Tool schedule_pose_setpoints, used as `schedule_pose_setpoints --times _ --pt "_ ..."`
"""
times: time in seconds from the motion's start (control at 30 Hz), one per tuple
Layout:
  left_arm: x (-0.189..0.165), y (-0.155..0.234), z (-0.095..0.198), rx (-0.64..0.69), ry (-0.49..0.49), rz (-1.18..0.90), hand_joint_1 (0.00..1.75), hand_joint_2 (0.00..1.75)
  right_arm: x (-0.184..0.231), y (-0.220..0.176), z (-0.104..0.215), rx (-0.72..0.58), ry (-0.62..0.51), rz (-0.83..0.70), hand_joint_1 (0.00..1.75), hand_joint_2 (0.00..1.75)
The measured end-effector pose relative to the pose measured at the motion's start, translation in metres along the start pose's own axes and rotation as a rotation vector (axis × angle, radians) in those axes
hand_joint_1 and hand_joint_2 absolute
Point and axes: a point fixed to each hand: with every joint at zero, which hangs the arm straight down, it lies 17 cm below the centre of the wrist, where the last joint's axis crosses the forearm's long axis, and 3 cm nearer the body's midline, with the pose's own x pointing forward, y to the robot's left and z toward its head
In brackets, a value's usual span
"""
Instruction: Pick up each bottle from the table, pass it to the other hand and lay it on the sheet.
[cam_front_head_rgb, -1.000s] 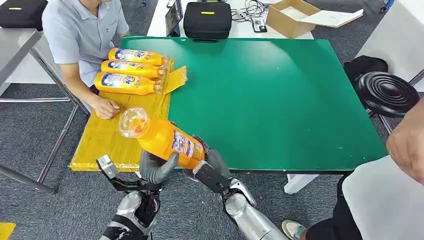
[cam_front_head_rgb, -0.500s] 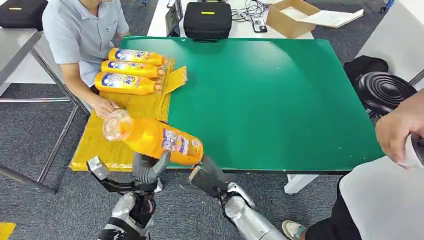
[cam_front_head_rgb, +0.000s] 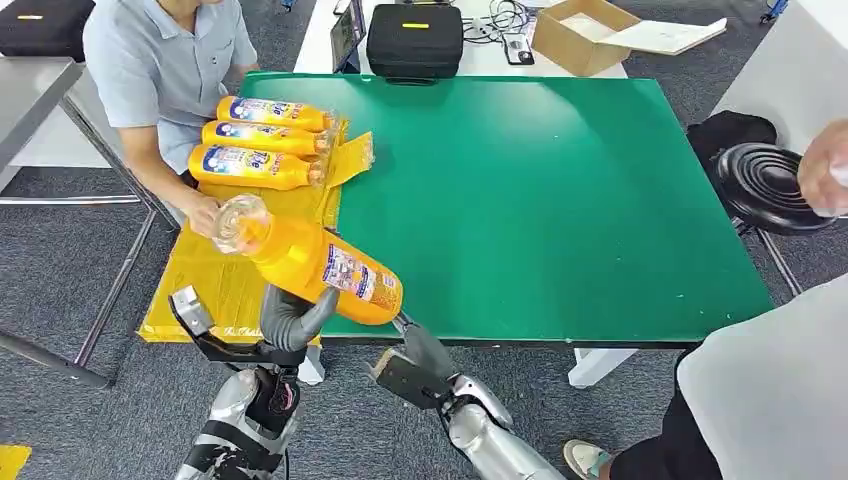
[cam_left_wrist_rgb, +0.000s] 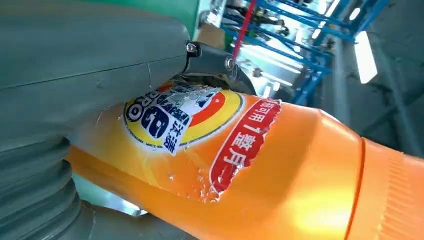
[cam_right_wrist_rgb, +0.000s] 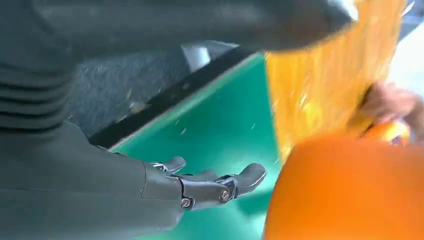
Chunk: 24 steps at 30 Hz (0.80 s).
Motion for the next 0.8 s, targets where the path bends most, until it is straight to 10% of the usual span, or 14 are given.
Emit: schedule_pose_setpoints --times 0.33,0.8 --pt "-0.011 0.062 0.014 0.178 0.116 -0.391 1.75 1.75 -0.007 -0.055 0.029 -0.296 0.015 0.119 0.0 0.0" --pt "0.071 0.129 0.006 0.4 -0.085 -1.557 1.75 1.75 0.093 -0.122 0.065 -0.646 -0.203 0.072 0.0 0.0"
